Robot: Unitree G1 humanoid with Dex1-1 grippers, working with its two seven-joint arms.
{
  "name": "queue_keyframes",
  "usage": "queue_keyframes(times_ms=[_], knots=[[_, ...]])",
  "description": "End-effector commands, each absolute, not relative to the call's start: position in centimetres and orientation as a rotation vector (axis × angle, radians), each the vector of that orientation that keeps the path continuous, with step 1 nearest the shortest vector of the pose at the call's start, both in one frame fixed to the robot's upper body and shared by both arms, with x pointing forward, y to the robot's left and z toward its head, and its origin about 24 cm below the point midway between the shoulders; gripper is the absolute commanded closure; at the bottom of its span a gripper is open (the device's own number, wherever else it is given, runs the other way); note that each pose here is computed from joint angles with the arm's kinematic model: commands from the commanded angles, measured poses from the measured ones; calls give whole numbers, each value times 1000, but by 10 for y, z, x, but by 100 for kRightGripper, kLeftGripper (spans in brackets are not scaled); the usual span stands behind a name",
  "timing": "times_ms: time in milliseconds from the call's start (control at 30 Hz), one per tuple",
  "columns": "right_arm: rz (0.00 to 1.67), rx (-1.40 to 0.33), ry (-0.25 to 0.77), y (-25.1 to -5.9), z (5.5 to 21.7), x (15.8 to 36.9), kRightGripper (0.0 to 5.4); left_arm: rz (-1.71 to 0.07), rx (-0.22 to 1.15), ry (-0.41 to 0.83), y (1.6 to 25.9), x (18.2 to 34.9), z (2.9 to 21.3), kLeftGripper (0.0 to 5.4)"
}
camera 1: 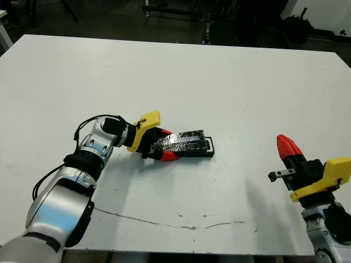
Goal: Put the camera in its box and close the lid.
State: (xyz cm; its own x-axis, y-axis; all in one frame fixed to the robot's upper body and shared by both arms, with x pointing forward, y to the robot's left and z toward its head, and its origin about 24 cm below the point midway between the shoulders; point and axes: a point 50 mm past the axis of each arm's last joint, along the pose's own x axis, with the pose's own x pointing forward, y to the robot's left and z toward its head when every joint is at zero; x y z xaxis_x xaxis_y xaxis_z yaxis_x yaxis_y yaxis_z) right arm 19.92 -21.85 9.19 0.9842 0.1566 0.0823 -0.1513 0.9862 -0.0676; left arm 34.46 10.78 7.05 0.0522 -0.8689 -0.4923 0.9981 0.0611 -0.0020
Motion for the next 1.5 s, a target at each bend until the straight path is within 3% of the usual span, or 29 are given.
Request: queue_keyframes(times_ms=[33,600,1033,1300,1433,1500], knots=[[158,-71,-73,-222,90,198,540,-1572,326,530,80,335,53,223],[141,-58,-66,-225,91,196,540,-1750,458,536,14,319,48,223],[148,-70,-70,-225,91,196,540,-1790,519,568,-2,310,42,223],[167,-64,-81,-225,91,197,540,-1628,409,620,2,314,33,223],[167,-72,-80,-225,91,196,540,-1668,525,512,6,316,36,161],[161,-75,-77,-224,92,196,540,-1669,516,512,8,316,36,137]])
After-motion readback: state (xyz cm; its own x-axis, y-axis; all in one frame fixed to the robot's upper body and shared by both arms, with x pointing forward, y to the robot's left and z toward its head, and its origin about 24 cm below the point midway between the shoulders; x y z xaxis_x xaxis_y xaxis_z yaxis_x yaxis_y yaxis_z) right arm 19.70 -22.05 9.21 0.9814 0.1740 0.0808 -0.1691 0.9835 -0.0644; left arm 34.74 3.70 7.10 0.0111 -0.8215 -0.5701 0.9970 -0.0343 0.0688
